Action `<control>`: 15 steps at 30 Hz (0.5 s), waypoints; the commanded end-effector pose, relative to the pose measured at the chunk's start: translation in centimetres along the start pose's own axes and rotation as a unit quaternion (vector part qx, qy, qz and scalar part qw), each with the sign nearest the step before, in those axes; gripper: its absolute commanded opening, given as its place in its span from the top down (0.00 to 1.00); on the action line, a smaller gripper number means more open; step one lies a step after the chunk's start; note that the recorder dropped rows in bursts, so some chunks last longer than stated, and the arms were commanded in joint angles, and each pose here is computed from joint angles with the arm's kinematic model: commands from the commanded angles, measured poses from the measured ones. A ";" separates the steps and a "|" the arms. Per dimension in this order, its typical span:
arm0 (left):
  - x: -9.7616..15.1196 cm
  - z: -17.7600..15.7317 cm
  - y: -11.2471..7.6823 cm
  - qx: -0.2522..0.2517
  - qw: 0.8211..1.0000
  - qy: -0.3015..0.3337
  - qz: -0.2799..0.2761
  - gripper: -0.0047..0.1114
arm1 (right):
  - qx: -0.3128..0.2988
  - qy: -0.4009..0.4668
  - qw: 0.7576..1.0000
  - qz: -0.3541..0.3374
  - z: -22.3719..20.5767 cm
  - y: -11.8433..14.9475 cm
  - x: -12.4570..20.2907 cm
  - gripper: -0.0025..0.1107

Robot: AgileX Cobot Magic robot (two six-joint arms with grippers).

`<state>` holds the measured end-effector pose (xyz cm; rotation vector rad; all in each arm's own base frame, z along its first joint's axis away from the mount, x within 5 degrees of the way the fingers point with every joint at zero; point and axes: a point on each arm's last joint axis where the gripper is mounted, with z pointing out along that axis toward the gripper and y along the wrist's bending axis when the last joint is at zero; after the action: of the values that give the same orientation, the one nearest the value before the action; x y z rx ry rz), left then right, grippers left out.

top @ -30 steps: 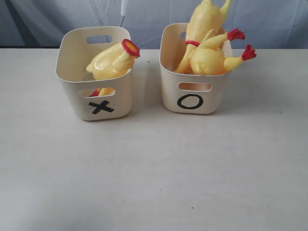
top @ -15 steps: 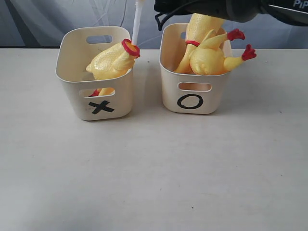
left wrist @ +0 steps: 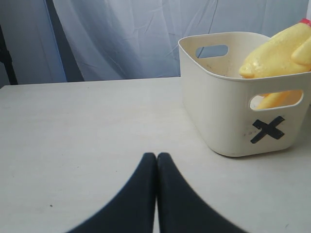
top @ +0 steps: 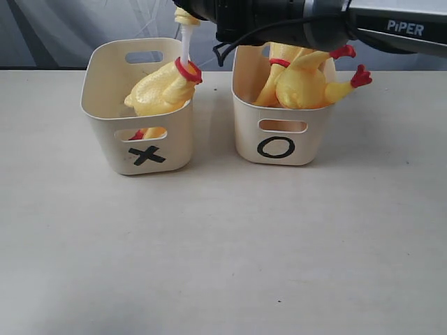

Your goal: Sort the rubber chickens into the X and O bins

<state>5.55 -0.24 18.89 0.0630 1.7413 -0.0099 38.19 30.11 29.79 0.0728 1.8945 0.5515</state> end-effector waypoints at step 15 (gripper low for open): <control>-0.3 -0.1 0.0 0.000 1.000 -0.010 -0.001 0.96 | -0.067 0.065 0.995 0.044 1.6 0.9 3.6 0.99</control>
<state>5.55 -0.24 18.89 0.0630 1.7413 -0.0099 38.21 31.89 27.53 0.0697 1.9586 0.7295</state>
